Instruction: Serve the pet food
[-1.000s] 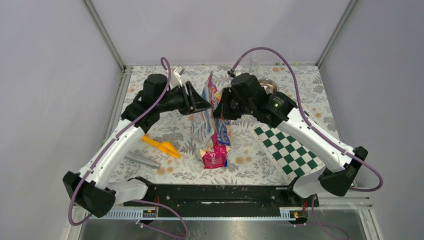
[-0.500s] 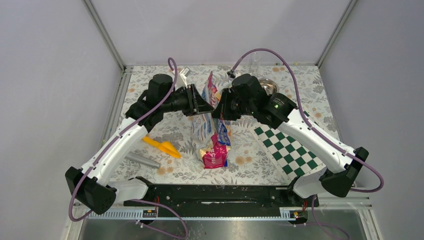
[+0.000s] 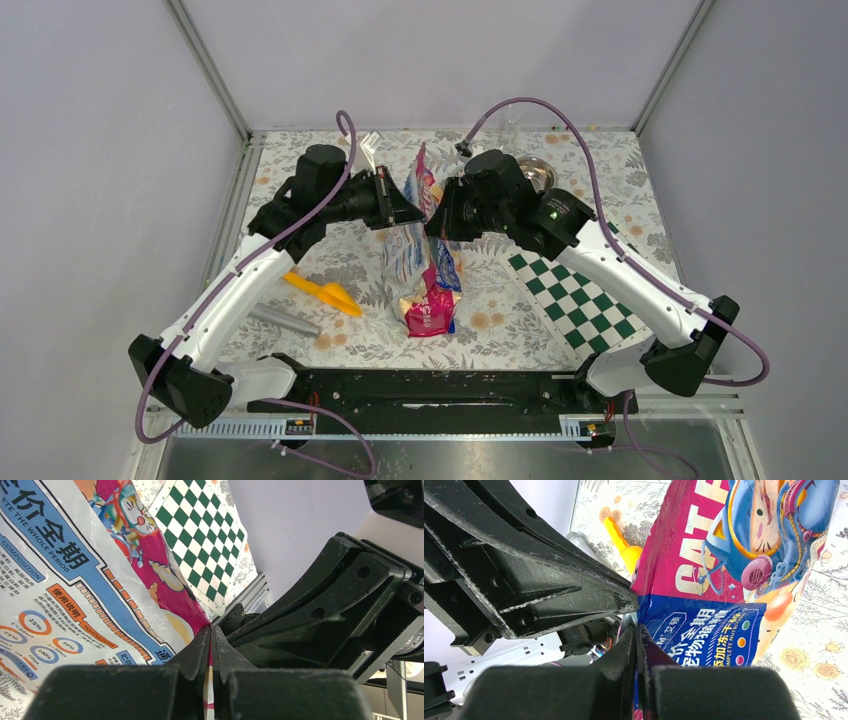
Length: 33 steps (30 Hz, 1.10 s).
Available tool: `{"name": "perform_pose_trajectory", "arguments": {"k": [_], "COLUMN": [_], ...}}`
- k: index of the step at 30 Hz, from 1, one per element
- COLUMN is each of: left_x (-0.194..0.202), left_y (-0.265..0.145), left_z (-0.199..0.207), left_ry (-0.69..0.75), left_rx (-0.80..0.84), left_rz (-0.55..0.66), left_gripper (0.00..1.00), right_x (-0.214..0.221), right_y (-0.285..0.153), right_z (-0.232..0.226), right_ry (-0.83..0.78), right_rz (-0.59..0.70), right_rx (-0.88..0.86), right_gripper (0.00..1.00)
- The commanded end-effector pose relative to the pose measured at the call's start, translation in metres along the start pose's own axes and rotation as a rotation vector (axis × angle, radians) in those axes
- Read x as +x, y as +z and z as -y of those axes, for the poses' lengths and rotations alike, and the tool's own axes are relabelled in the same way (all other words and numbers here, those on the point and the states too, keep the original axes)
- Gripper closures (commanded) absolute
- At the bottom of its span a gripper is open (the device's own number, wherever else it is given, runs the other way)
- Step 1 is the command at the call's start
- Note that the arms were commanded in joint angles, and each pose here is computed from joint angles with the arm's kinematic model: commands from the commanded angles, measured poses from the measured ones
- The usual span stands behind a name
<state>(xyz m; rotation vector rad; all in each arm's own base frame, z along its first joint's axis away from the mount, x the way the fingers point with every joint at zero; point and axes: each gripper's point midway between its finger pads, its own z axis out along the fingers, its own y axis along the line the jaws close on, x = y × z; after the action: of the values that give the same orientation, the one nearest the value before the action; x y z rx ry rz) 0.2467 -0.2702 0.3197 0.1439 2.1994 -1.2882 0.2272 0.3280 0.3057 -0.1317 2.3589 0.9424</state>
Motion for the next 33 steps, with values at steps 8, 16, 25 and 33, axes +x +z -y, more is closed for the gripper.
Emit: {"name": "perform_pose_trajectory", "arguments": {"k": [8, 16, 25, 33], "left_x": [-0.018, -0.02, -0.025, -0.017], "left_y": [-0.004, -0.01, -0.01, 0.001], "left_z": [-0.029, -0.04, -0.017, -0.008], "left_ry": [0.11, 0.136, 0.122, 0.109], "left_rx": [-0.153, -0.217, -0.144, -0.063], "left_rz": [0.079, 0.095, 0.085, 0.018], "left_gripper": [1.0, 1.0, 0.95, 0.56], "right_x": [-0.025, -0.022, -0.018, -0.016], "right_y": [-0.039, -0.04, -0.033, -0.025], "right_z": [-0.002, 0.013, -0.004, 0.004], "right_ry": [0.074, 0.085, 0.047, -0.035], "right_rz": [0.171, 0.181, 0.126, 0.083], "right_rx": [-0.006, 0.048, -0.025, 0.04], "right_gripper": [1.0, 1.0, 1.0, 0.85]}}
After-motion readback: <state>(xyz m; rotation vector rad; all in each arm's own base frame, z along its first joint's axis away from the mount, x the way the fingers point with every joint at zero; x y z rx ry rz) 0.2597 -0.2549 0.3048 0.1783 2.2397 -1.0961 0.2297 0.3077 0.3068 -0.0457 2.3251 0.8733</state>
